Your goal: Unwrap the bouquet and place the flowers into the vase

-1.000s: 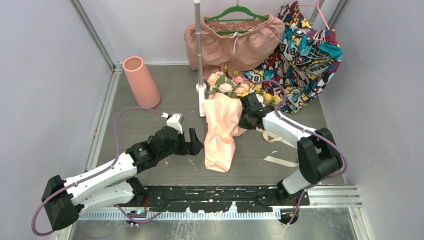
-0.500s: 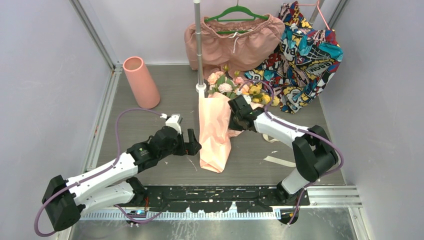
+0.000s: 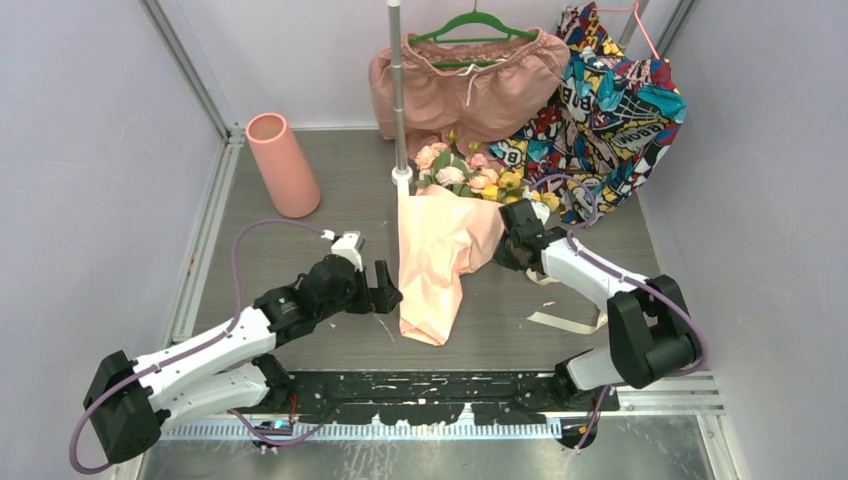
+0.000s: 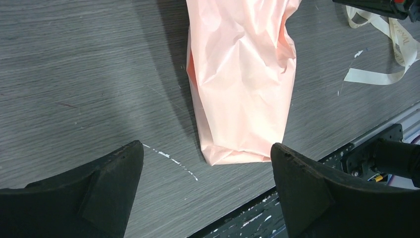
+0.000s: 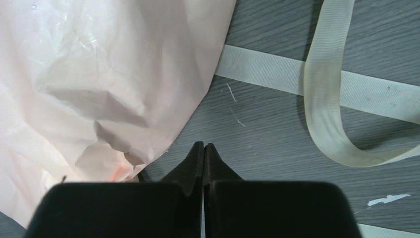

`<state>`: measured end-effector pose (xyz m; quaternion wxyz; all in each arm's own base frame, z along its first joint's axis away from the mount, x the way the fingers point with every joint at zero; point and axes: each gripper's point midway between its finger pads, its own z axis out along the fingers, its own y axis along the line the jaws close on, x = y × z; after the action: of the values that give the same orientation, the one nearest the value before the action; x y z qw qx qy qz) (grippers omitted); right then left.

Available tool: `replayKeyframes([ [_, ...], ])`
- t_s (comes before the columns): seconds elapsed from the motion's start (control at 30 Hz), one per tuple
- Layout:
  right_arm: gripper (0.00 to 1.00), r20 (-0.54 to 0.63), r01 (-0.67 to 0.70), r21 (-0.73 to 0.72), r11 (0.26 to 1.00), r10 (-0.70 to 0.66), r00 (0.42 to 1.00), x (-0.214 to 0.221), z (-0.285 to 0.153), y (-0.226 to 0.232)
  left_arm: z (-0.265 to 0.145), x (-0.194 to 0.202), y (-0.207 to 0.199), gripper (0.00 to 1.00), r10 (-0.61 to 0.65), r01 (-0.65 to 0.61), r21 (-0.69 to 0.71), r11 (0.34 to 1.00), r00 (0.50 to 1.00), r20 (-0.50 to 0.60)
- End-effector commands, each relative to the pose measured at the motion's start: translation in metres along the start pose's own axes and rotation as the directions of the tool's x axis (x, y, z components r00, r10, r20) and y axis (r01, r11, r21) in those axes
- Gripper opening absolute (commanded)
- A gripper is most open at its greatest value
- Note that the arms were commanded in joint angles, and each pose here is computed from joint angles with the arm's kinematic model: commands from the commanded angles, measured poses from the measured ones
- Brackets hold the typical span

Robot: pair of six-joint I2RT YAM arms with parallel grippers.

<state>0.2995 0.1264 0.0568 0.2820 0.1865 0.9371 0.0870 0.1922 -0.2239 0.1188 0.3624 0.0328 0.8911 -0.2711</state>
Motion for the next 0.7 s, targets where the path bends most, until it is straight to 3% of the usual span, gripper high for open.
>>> replayKeyframes([
  [0.0,0.01,0.0,-0.031,-0.005,1.0,0.031,1.0,-0.006,0.013,-0.005,-0.001,-0.015,-0.016,1.0,-0.023,0.02,0.07,0.997,0.998,0.051],
  [0.3,0.01,-0.072,-0.148,0.061,0.987,0.152,0.986,0.008,0.057,-0.038,-0.011,-0.015,-0.019,1.0,-0.036,0.031,0.098,0.995,0.998,0.053],
  [0.67,0.01,0.118,-0.354,0.226,0.908,0.335,0.935,-0.031,0.035,-0.121,-0.024,-0.022,-0.019,1.0,-0.022,0.014,0.103,0.995,0.997,0.077],
])
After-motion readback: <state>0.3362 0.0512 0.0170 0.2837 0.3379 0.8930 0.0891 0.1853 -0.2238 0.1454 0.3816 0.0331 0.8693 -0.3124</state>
